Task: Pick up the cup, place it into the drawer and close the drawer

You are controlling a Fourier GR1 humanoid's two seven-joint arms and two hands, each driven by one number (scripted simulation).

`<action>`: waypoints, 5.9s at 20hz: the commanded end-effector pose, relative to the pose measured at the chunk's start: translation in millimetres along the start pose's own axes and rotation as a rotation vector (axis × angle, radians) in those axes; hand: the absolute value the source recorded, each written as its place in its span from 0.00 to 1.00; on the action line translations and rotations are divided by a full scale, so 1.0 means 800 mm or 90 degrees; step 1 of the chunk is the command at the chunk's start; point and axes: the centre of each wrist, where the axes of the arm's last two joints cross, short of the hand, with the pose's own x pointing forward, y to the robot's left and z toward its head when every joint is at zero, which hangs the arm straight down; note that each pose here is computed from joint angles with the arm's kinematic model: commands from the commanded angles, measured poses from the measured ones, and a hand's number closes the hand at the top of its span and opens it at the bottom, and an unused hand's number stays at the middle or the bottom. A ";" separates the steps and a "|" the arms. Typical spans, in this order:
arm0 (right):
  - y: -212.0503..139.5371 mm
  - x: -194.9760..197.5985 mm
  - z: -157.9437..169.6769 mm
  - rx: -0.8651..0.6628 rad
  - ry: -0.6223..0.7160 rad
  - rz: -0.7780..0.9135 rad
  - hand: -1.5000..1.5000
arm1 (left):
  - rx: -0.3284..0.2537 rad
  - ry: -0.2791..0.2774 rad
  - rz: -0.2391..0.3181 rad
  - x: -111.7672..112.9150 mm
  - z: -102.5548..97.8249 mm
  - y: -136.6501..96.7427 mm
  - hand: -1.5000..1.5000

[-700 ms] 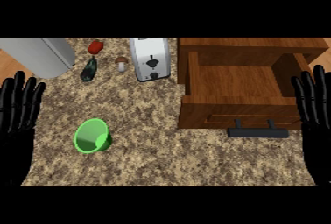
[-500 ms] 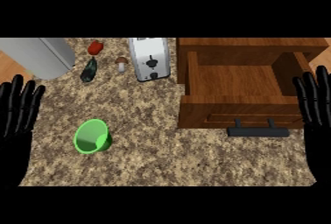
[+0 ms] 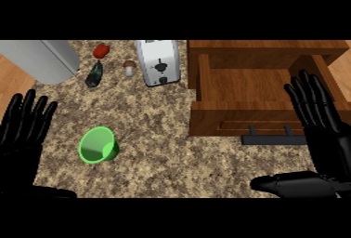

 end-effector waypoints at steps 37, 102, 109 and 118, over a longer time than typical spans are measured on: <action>-0.060 0.002 -0.041 0.015 -0.015 0.001 0.00 | 0.102 0.155 -0.078 -0.272 0.068 0.114 0.00; -0.066 0.000 -0.043 0.001 0.002 0.026 0.00 | -0.107 -0.172 -0.011 -0.098 -0.278 -0.167 1.00; -0.050 -0.020 -0.063 -0.006 -0.003 0.038 0.00 | -0.124 -0.135 -0.045 -0.025 -0.312 -0.251 1.00; -0.054 -0.003 -0.066 0.014 -0.019 0.027 0.00 | -0.099 -0.006 -0.152 -0.035 -0.332 -0.297 1.00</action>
